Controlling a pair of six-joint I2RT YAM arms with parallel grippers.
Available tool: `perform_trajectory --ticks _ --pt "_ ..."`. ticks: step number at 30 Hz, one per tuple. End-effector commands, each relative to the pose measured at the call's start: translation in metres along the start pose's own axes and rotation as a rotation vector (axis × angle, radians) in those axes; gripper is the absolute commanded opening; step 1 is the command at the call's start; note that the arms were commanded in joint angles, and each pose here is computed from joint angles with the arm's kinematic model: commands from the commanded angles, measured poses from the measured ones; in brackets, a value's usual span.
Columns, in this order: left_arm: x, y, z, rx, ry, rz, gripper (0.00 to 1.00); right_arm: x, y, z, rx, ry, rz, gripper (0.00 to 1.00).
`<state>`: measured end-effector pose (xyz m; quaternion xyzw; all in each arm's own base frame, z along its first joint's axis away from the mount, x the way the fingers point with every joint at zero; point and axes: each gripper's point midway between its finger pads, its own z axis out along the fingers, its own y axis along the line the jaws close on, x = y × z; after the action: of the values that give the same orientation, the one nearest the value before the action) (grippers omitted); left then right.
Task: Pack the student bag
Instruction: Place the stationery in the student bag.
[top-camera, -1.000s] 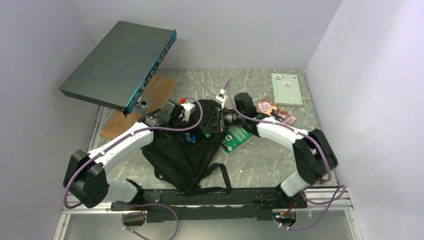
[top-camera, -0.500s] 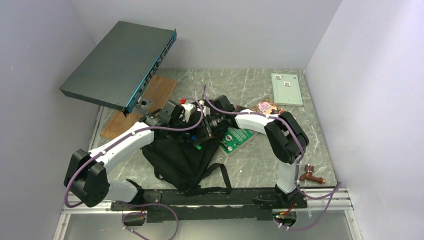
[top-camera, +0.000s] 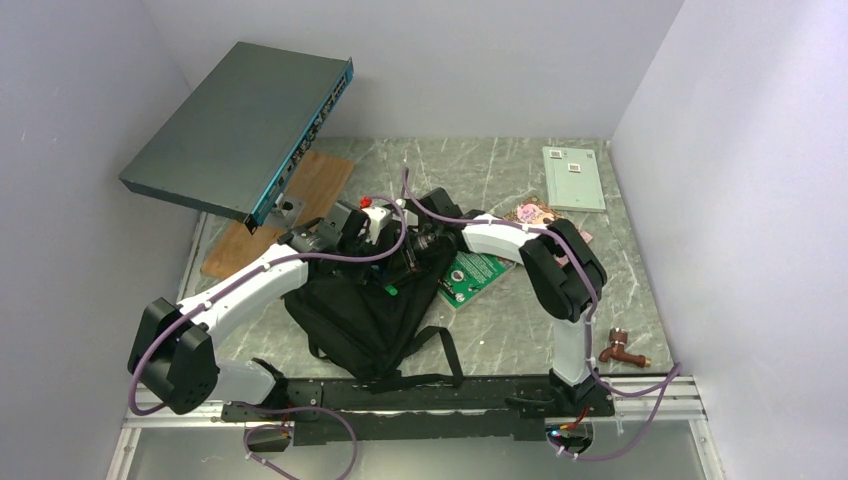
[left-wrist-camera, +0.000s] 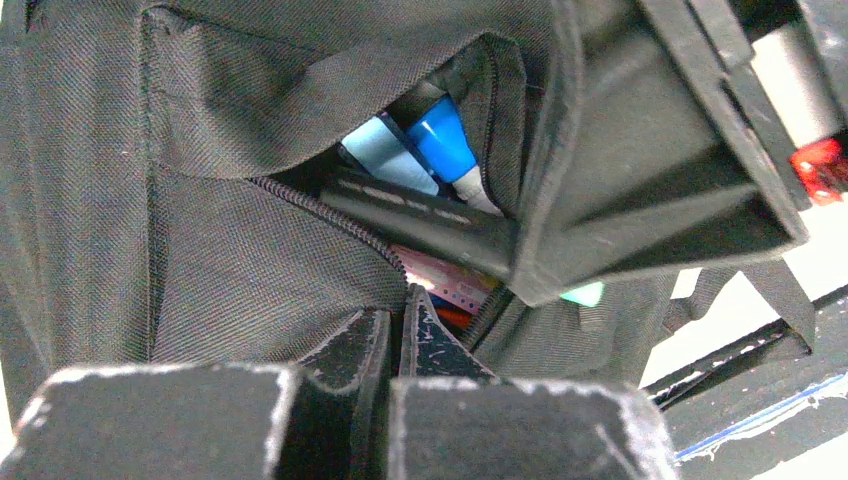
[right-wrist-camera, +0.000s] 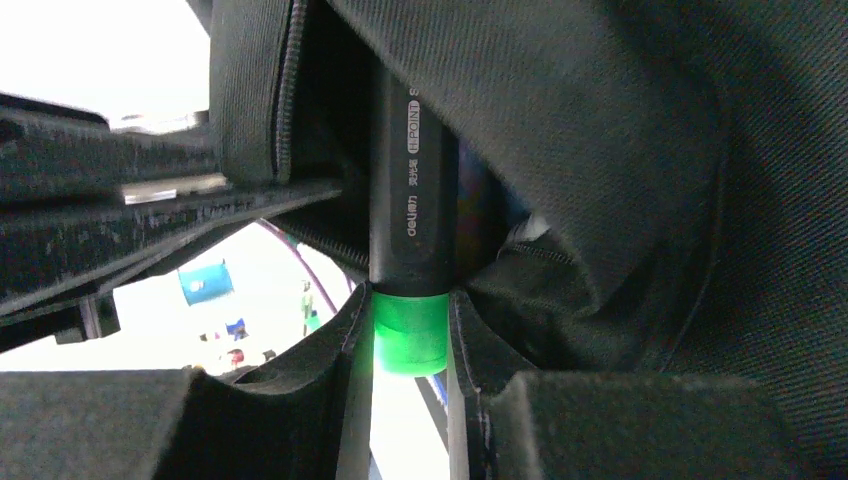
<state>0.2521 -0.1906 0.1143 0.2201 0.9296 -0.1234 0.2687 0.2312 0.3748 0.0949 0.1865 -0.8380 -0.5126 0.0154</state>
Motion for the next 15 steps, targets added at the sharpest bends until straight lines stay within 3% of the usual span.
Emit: perform_trajectory --ticks 1,9,15 --pt "-0.024 -0.005 -0.008 0.014 -0.088 0.007 0.00 -0.045 0.002 0.007 0.054 -0.144 -0.021 0.11" --pt "-0.023 -0.004 -0.003 0.008 -0.077 0.005 0.00 -0.078 -0.011 0.015 0.117 -0.301 -0.022 0.15" --pt "-0.026 -0.001 -0.010 -0.009 -0.101 0.007 0.00 -0.090 -0.010 0.023 0.182 -0.339 -0.085 0.19"
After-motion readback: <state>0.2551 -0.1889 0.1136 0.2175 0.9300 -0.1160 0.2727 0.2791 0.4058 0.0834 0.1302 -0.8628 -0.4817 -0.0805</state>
